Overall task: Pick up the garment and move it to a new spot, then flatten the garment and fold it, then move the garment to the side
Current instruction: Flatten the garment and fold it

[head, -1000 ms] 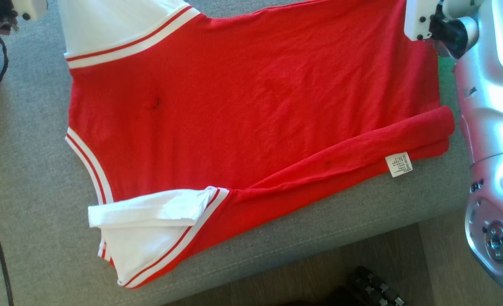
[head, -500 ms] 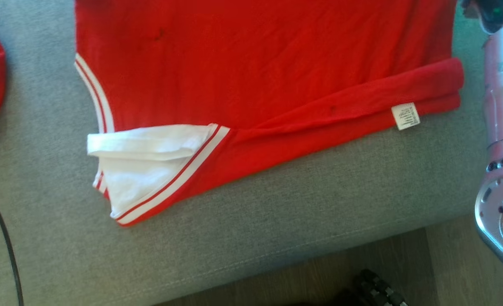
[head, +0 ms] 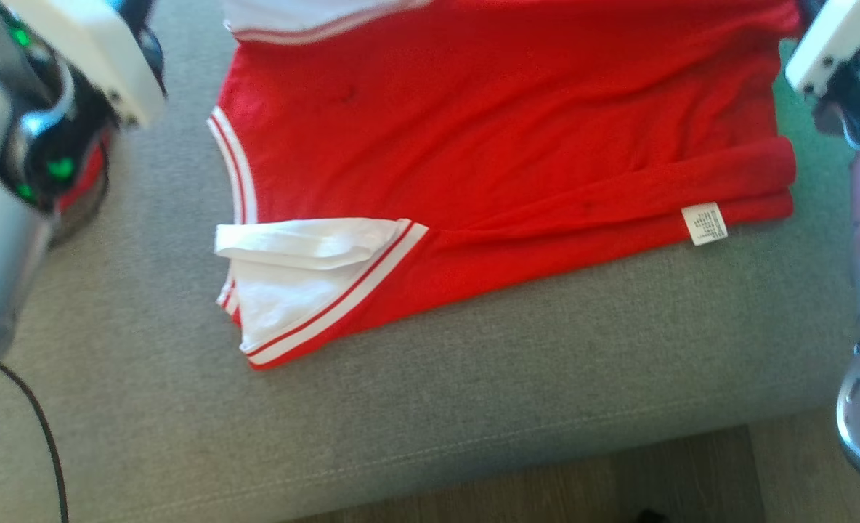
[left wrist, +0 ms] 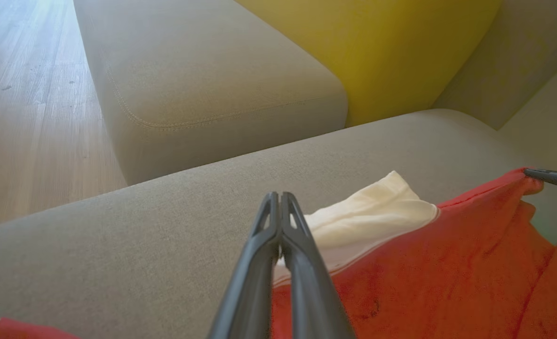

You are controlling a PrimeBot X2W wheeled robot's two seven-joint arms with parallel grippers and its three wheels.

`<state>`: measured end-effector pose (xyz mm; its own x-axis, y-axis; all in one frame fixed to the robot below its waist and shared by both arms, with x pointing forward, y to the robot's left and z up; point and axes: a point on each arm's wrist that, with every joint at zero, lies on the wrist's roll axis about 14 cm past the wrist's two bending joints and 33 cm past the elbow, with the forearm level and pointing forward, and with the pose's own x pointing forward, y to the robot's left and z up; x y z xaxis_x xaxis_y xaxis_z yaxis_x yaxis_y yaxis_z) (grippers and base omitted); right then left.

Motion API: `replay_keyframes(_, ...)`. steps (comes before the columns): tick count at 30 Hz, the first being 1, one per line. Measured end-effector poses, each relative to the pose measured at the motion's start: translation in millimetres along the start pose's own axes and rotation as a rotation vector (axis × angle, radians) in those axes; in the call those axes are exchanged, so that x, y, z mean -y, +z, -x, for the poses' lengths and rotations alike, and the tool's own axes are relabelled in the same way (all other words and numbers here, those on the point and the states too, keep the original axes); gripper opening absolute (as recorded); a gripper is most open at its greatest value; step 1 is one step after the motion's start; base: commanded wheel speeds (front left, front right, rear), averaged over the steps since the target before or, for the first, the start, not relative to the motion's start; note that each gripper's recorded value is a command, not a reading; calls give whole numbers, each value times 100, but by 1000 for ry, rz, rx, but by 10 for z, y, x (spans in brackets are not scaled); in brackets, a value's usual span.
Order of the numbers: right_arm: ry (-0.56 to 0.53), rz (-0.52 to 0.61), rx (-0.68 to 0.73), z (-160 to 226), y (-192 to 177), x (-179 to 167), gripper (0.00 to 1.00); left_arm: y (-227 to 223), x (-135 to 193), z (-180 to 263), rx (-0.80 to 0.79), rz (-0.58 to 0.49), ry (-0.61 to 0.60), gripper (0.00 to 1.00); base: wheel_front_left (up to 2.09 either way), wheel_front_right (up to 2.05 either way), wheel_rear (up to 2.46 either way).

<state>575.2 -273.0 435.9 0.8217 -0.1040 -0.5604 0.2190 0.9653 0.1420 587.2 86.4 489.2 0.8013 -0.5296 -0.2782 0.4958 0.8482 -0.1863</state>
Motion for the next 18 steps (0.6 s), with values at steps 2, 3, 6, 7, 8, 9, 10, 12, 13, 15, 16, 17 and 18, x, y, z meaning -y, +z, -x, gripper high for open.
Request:
replay_keyframes(2, 9, 4, -18, 32, -47, -17, 0, -37, 34, 151, -9, 10, 2, 0, 0, 0, 0)
replay_keyframes(3, 15, 3, -17, 48, -49, -32, 0, -54, 43, 228, -12, 14, 6, 0, 0, 0, 0)
replay_keyframes(6, 33, 10, -20, 101, -45, -80, 0, -99, 61, 464, -11, 22, 28, 0, 0, 0, 0)
replay_keyframes(7, 37, 17, -21, 121, -51, -89, 0, -115, 83, 538, -10, 31, 33, 0, 0, 0, 0)
replay_keyframes(8, 40, 27, -30, 140, -76, -89, 0, -136, 117, 607, -9, 45, 34, 0, 0, 0, 0)
replay_keyframes(9, 41, 36, -42, 158, -115, -82, 0, -168, 162, 677, -10, 60, 33, 0, 0, 0, 0)
replay_keyframes(10, 41, 42, -52, 175, -157, -70, 0, -210, 211, 743, -15, 77, 32, 0, 0, 0, 0)
replay_keyframes(12, 39, 50, -77, 203, -267, -32, 0, -335, 315, 876, -33, 114, 31, 0, 0, 0, 0)
replay_keyframes(13, 36, 57, -90, 214, -322, -9, 0, -407, 362, 936, -47, 133, 31, 0, 0, 0, 0)
replay_keyframes(15, 31, 65, -113, 233, -414, 45, 0, -565, 448, 1050, -80, 169, 33, 0, 0, 0, 0)
replay_keyframes(16, 28, 68, -122, 242, -449, 70, 0, -633, 481, 1099, -95, 180, 33, 0, 0, 0, 0)
replay_keyframes(17, 27, 67, -126, 249, -479, 89, 0, -681, 500, 1139, -101, 191, 40, 0, 0, 0, 0)
replay_keyframes(18, 26, 68, -135, 255, -515, 102, 0, -728, 518, 1174, -110, 203, 47, 0, 0, 0, 0)
